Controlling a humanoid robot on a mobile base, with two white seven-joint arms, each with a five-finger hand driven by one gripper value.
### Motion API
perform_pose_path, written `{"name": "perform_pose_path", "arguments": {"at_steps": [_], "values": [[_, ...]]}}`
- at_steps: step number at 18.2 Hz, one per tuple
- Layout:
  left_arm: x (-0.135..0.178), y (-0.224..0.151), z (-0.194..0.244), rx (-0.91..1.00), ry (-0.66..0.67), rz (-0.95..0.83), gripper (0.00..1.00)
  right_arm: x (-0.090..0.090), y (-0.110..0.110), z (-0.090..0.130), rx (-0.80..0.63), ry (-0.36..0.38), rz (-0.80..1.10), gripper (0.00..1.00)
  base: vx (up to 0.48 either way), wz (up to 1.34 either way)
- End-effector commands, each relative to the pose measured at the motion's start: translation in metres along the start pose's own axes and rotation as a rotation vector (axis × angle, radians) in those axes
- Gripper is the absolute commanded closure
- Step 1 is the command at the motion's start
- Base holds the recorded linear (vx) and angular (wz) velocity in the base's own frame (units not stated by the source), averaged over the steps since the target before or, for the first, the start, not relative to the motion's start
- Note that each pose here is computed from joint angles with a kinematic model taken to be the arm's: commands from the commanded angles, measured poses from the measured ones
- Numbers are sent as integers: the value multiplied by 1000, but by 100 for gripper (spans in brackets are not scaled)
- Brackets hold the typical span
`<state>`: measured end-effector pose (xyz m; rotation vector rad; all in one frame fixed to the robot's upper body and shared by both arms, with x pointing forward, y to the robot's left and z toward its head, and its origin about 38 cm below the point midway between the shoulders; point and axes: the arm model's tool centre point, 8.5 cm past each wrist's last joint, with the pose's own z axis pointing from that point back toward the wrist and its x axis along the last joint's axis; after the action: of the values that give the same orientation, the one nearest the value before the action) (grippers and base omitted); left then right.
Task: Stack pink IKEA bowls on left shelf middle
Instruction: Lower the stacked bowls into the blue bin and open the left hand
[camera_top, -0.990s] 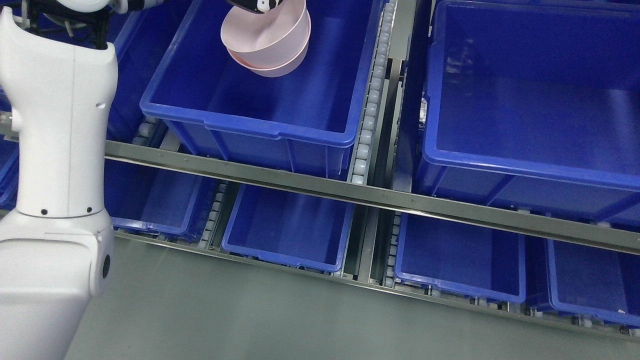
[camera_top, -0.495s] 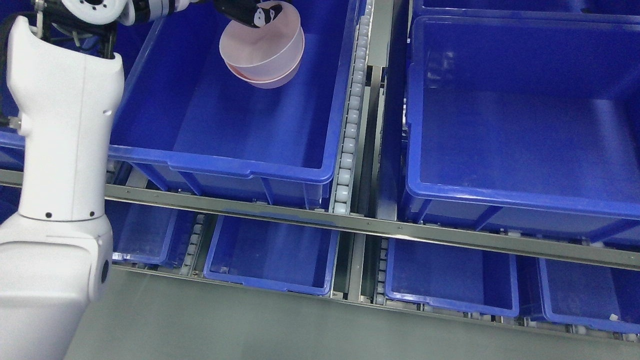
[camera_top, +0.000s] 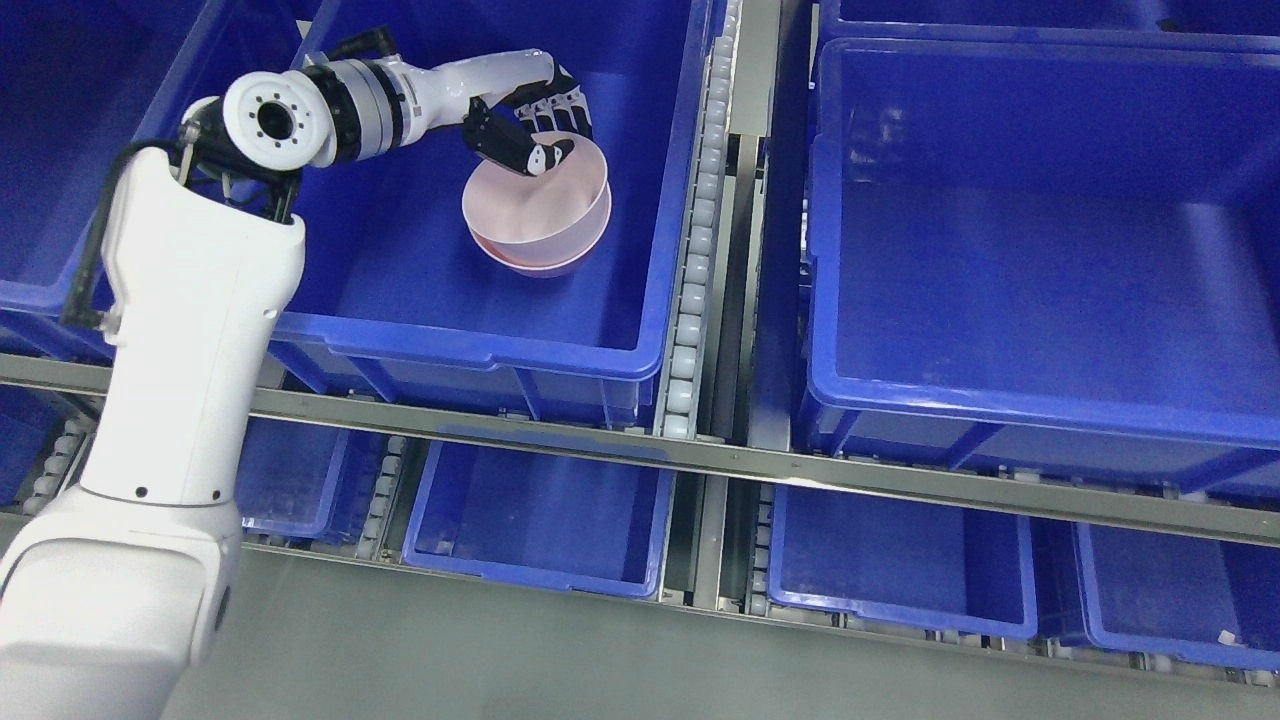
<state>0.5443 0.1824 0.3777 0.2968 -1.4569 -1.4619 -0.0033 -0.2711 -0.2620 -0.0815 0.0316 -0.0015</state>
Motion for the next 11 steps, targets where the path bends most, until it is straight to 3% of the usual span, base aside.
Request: {"name": "perform_pose_path", "arguments": {"at_steps": [1, 3, 5, 8, 10, 11], "values": [[-8, -31, -13, -63, 15, 10, 95, -7, -11, -1, -17, -1, -11, 0, 0, 0], [-2, -29, -15, -56, -1, 17, 85, -7, -11, -1, -17, -3, -12, 0, 0, 0], [-3, -22, -11, -40, -2, 15, 57, -7, -11, -1, -17, -1, -12, 0, 0, 0], [-4, 2, 5, 30, -13, 32, 31, -7, -11, -1, -17, -1, -11, 0, 0, 0], [-1, 9, 10, 54, -22, 27, 8, -7, -11, -1, -17, -1, -11, 0, 0, 0], [0, 17, 19, 91, -31, 30, 4, -7, -11, -1, -17, -3, -11, 0, 0, 0]]}}
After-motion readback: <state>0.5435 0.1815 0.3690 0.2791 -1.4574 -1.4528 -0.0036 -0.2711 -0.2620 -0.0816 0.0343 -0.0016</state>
